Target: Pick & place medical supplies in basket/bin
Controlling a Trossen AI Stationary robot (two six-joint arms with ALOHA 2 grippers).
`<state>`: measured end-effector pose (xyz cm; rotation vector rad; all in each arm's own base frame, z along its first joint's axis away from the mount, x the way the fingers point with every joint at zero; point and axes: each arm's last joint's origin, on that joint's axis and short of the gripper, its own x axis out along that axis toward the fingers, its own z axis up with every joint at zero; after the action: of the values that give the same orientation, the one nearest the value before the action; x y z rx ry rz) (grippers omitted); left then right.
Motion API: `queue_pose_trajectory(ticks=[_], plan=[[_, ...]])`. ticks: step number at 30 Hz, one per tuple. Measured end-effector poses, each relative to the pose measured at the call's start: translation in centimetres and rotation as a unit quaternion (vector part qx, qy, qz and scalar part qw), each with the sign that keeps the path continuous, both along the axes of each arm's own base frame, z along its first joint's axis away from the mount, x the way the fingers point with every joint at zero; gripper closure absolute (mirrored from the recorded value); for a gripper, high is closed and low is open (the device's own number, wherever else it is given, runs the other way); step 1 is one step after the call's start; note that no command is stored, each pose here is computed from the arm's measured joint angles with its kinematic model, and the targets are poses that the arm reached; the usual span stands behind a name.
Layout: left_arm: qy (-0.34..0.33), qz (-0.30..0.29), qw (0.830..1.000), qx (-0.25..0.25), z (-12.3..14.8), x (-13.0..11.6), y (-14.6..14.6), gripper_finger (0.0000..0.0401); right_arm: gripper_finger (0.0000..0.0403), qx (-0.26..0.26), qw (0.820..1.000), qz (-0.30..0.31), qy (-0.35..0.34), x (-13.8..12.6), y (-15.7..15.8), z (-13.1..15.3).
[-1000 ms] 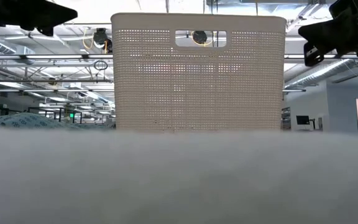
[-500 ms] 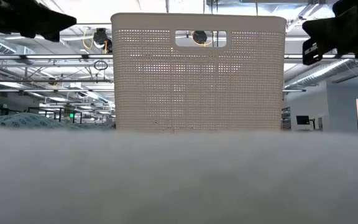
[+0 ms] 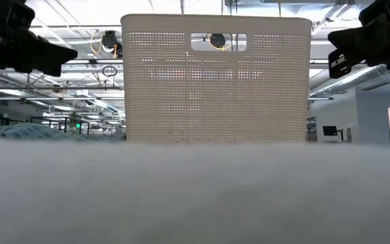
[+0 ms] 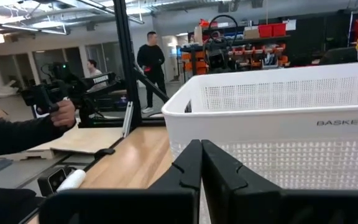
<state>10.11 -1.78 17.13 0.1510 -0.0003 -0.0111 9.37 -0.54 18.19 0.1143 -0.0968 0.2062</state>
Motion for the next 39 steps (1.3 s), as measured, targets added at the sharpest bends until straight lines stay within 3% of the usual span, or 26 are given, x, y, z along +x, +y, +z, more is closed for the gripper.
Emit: queue_pose_trajectory(ticks=[10,29,39], plan=[[0.005,-0.008,1.000,-0.014,-0.47,-0.18,-0.01,0.0401,0.0403,0.001,1.000,-0.029,0.007,0.12,-0.18,-0.42],[0.006,-0.008,1.000,-0.028,-0.48,-0.17,0.00,0.0400,0.0403,-0.013,1.000,-0.027,0.002,0.12,-0.16,-0.40],[-0.001,0.005,1.000,-0.029,-0.38,-0.16,0.08,0.0370,0.0403,-0.015,0.999,-0.028,-0.022,0.06,-0.16,0.05]])
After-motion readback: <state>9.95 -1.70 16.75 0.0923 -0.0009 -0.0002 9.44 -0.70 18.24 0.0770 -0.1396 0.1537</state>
